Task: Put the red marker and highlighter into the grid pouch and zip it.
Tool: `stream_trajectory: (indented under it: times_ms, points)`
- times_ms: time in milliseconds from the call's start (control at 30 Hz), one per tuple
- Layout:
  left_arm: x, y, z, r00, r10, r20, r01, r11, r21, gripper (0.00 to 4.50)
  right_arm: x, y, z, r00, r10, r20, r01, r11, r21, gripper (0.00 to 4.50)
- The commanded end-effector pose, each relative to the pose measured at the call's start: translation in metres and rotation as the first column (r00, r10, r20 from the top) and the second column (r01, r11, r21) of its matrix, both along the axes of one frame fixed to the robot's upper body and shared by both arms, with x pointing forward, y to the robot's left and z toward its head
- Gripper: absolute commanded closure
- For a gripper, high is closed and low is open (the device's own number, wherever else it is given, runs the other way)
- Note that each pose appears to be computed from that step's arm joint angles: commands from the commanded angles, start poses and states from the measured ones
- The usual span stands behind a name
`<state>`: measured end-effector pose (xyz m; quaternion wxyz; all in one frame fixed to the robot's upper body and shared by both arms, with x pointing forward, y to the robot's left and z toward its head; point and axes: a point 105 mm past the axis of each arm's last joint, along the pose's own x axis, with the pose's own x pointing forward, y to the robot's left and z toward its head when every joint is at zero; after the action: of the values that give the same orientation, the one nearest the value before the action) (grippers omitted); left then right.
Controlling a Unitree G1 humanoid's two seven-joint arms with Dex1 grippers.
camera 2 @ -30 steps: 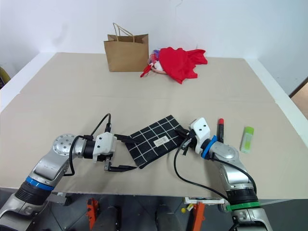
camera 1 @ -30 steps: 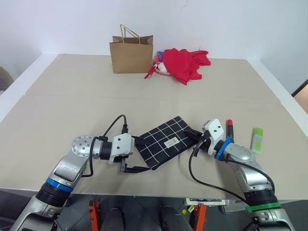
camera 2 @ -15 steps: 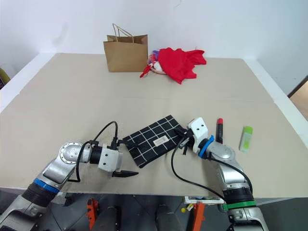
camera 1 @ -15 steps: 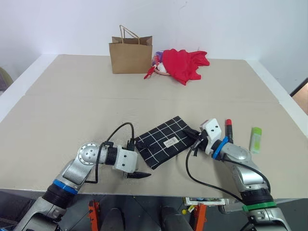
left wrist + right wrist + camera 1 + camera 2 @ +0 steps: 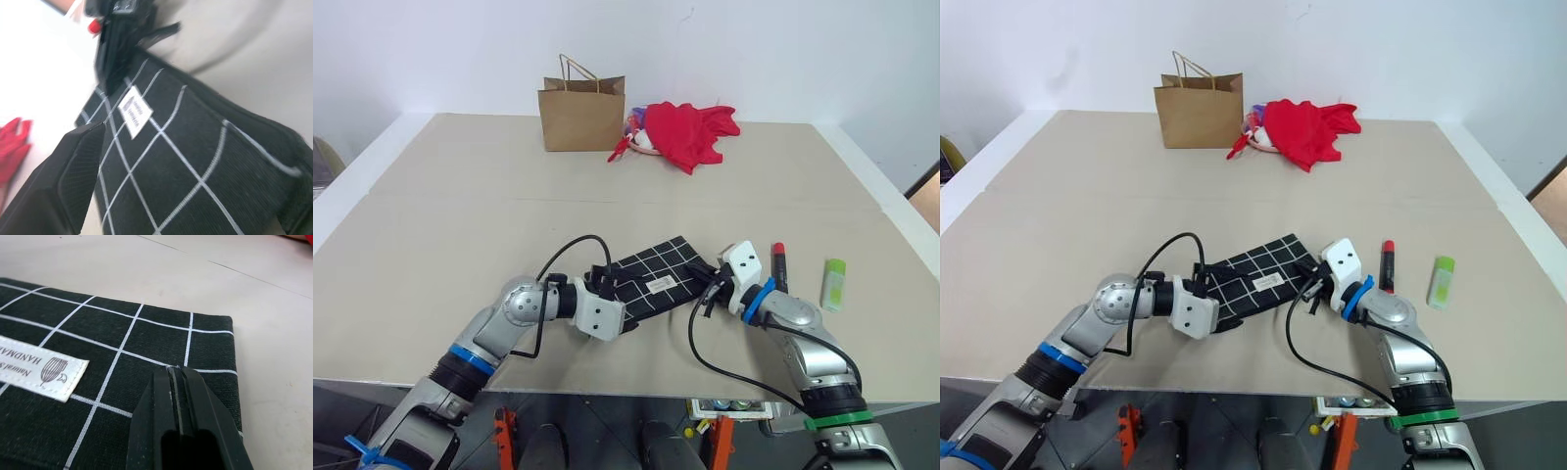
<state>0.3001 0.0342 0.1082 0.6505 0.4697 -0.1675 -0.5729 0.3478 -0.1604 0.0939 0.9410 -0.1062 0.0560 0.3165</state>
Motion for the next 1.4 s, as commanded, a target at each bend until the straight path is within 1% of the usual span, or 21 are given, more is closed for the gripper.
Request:
stream_trajectory:
  times_ms: [33, 233, 267, 333, 400, 433, 467, 600, 667, 733, 800, 833, 933, 1000, 1067, 1100, 1133, 1167, 1200, 1300, 1400]
  points:
    - [0.008, 0.009, -0.018, 0.998, 0.057, -0.016, -0.056, 0.995, 0.083, 0.00, -0.002, 0.002, 0.010, 0.999, 0.002, 0.036, -0.003, 1.000, 0.006, 4.46]
    - [0.011, 0.009, -0.020, 0.999, 0.047, -0.009, -0.047, 0.995, 0.085, 0.00, -0.004, 0.004, 0.008, 1.000, 0.006, 0.027, -0.006, 1.000, 0.008, 4.46]
    - [0.012, 0.010, -0.019, 0.999, 0.048, -0.006, -0.047, 0.995, 0.086, 0.24, -0.004, 0.004, 0.008, 1.000, 0.007, 0.027, -0.007, 1.000, 0.009, 4.49]
    - [0.013, 0.009, -0.017, 0.999, 0.034, 0.010, -0.034, 0.995, 0.089, 0.79, -0.003, 0.004, 0.008, 1.000, 0.007, 0.026, -0.008, 1.000, 0.009, 4.50]
    - [0.015, 0.009, -0.016, 0.999, 0.029, 0.016, -0.031, 0.996, 0.088, 1.75, -0.003, 0.005, 0.008, 1.000, 0.009, 0.026, -0.009, 1.000, 0.008, 4.50]
    - [0.015, 0.008, -0.016, 1.000, 0.020, 0.020, -0.022, 0.995, 0.093, 2.11, -0.003, 0.005, 0.008, 1.000, 0.009, 0.026, -0.009, 1.000, 0.008, 4.50]
    - [0.015, 0.009, -0.016, 1.000, 0.015, 0.019, -0.016, 0.995, 0.097, 2.56, -0.003, 0.005, 0.008, 1.000, 0.011, 0.027, -0.011, 1.000, 0.008, 4.50]
    - [0.015, 0.011, -0.017, 1.000, -0.007, 0.023, 0.004, 0.994, 0.113, 4.48, -0.005, 0.005, 0.009, 0.999, 0.015, 0.031, -0.015, 1.000, 0.005, 4.50]
    - [0.019, 0.015, -0.016, 1.000, -0.005, 0.024, 0.002, 0.993, 0.117, 4.48, -0.005, 0.004, 0.013, 0.999, 0.015, 0.047, -0.015, 1.000, 0.002, 4.50]
    - [0.025, 0.018, -0.010, 1.000, 0.011, 0.017, -0.013, 0.996, 0.086, 4.48, -0.006, 0.002, 0.021, 0.997, 0.016, 0.079, -0.015, 1.000, -0.008, 4.50]
    - [0.030, 0.022, -0.003, 1.000, 0.027, -0.013, -0.026, 0.999, 0.045, 4.48, -0.008, 0.001, 0.032, 0.993, 0.022, 0.114, -0.023, 1.000, 0.001, 4.50]
    - [0.033, 0.024, 0.001, 0.999, 0.038, -0.031, -0.037, 0.999, 0.018, 4.48, -0.010, 0.001, 0.042, 0.990, 0.030, 0.135, -0.035, 0.999, 0.034, 4.50]
    - [0.039, 0.028, 0.018, 0.993, 0.037, -0.109, -0.047, 0.995, -0.091, 4.50, -0.015, -0.007, 0.074, 0.976, 0.014, 0.217, -0.036, 0.994, 0.099, 3.48]
    - [0.039, 0.030, 0.027, 0.985, 0.008, -0.174, -0.037, 0.986, -0.163, 4.50, -0.023, -0.013, 0.090, 0.965, 0.026, 0.259, -0.055, 0.993, 0.105, 2.65]
    - [0.037, 0.032, 0.036, 0.974, -0.027, -0.225, -0.025, 0.974, -0.224, 4.50, -0.032, -0.019, 0.097, 0.960, 0.048, 0.277, -0.074, 0.994, 0.084, 1.67]
    - [0.035, 0.033, 0.039, 0.969, -0.046, -0.242, -0.012, 0.972, -0.236, 4.50, -0.038, -0.021, 0.099, 0.958, 0.064, 0.281, -0.088, 0.993, 0.073, 1.34]
    - [0.034, 0.034, 0.041, 0.963, -0.066, -0.260, 0.001, 0.970, -0.244, 4.50, -0.045, -0.024, 0.099, 0.957, 0.083, 0.279, -0.105, 0.992, 0.066, 0.92]
    - [0.033, 0.035, 0.044, 0.960, -0.079, -0.270, 0.009, 0.968, -0.252, 4.50, -0.051, -0.025, 0.098, 0.956, 0.099, 0.276, -0.120, 0.991, 0.060, 0.38]
    - [0.032, 0.035, 0.048, 0.956, -0.089, -0.281, 0.012, 0.964, -0.267, 4.50, -0.057, -0.026, 0.094, 0.955, 0.119, 0.270, -0.136, 0.990, 0.047, 0.05]
    - [0.032, 0.036, 0.057, 0.952, -0.109, -0.285, 0.023, 0.957, -0.290, 4.50, -0.072, -0.023, 0.080, 0.954, 0.178, 0.241, -0.187, 0.982, 0.016, 0.05]
    - [0.030, 0.035, 0.060, 0.956, -0.125, -0.266, 0.046, 0.958, -0.283, 4.50, -0.075, -0.021, 0.074, 0.959, 0.177, 0.224, -0.190, 0.981, 0.040, 0.05]
